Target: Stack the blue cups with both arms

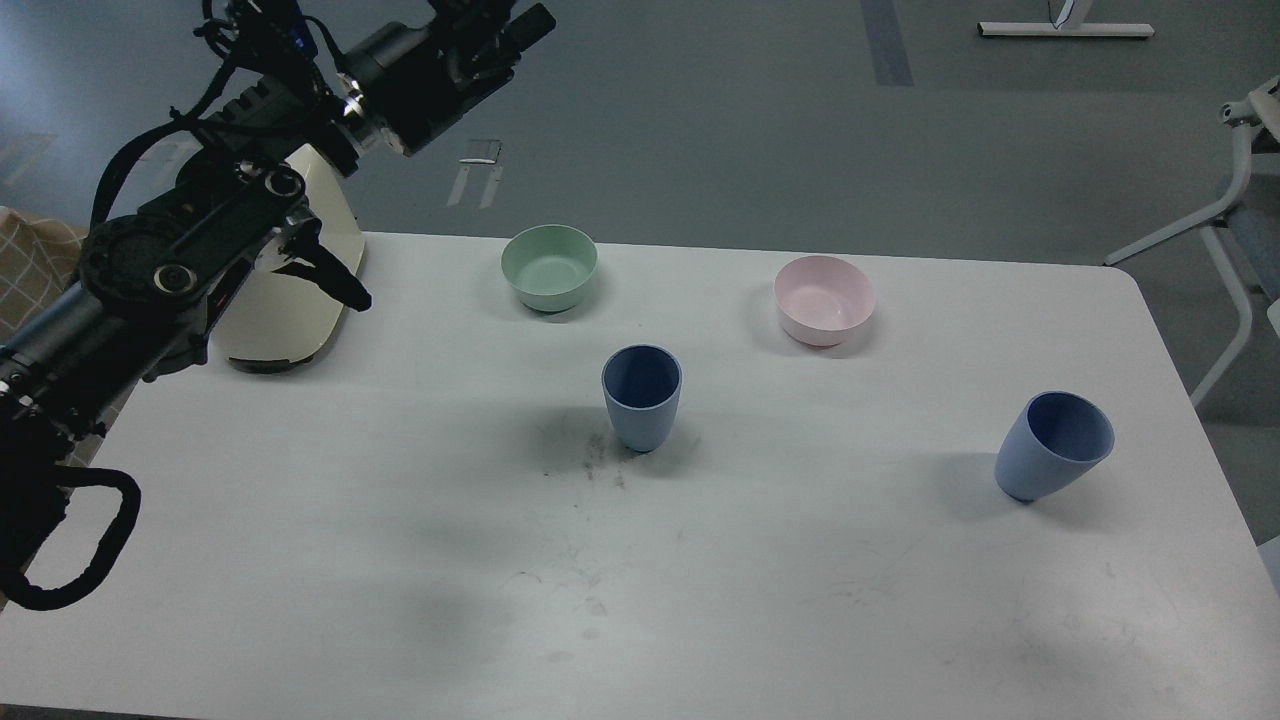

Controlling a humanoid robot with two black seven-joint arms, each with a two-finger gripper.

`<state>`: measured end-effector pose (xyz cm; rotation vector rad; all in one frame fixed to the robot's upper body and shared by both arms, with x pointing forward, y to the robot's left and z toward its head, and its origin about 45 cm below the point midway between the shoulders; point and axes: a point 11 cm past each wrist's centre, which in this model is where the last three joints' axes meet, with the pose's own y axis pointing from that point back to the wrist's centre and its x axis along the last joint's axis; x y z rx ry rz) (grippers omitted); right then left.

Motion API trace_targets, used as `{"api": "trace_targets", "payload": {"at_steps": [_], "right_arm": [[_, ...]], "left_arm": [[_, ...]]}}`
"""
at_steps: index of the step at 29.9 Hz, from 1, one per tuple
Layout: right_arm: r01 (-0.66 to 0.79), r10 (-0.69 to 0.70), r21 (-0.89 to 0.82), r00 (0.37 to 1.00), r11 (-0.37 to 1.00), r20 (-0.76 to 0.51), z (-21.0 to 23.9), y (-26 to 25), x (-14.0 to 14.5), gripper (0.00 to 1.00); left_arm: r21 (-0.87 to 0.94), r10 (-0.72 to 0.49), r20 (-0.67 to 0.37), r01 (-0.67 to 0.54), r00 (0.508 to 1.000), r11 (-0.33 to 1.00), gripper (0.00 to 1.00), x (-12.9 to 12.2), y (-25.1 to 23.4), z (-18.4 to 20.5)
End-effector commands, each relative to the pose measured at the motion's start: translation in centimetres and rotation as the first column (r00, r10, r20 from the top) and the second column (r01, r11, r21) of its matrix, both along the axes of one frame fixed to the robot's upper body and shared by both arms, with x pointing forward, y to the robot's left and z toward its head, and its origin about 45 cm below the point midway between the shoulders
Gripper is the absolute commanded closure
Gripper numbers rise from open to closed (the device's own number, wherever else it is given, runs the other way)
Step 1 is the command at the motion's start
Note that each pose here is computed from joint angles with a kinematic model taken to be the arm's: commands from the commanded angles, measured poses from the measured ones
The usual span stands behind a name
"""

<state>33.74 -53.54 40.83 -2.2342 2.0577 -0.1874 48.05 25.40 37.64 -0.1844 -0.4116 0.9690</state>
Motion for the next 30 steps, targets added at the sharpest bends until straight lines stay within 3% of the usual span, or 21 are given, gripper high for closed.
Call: {"api": "trace_targets", "payload": {"at_steps": [1, 5, 10, 14, 19, 25, 30], "right_arm": [[0.004, -0.017, -0.185, 0.998, 0.983, -0.068, 0.6, 0.2, 0.5, 0.00], [-0.013, -0.030, -0.417, 0.995, 0.909, -0.097, 0.9, 2.5, 2.5, 0.00], [-0.055, -0.004, -0.574, 0.995, 0.817, -0.101, 0.4, 5.9, 3.1, 0.00], [-0.173, 0.051, -0.742, 0.982, 0.647, -0.184, -2.2, 10.4, 3.4, 0.00], [-0.265, 0.034, -0.833, 0.958, 0.486, -0.285, -6.7, 12.3, 2.9, 0.00], [-0.402, 0.016, -0.885, 0.912, 0.236, -0.410, -12.5, 14.7, 2.0, 0.00], [-0.461, 0.002, -0.876, 0.885, 0.141, -0.466, -14.1, 14.5, 1.1, 0.00]], "left_arm": [[-0.300, 0.047, -0.046, -0.059, 0.998, 0.952, 0.03, 0.0, 4.9, 1.7], [-0.485, 0.075, -0.039, -0.085, 0.996, 0.871, 0.02, -0.8, 9.2, 2.8], [-0.532, 0.124, -0.048, -0.130, 0.991, 0.837, 0.02, -2.1, 13.1, 1.8], [-0.572, 0.190, -0.083, -0.203, 0.978, 0.795, 0.02, -3.3, 15.8, -0.2], [-0.637, 0.243, -0.092, -0.245, 0.966, 0.731, 0.02, -3.9, 17.5, -0.2], [-0.644, 0.219, -0.074, -0.214, 0.973, 0.734, 0.02, -4.0, 16.8, 0.4], [-0.642, 0.205, -0.089, -0.214, 0.975, 0.737, 0.02, -3.9, 16.3, -0.4]]}}
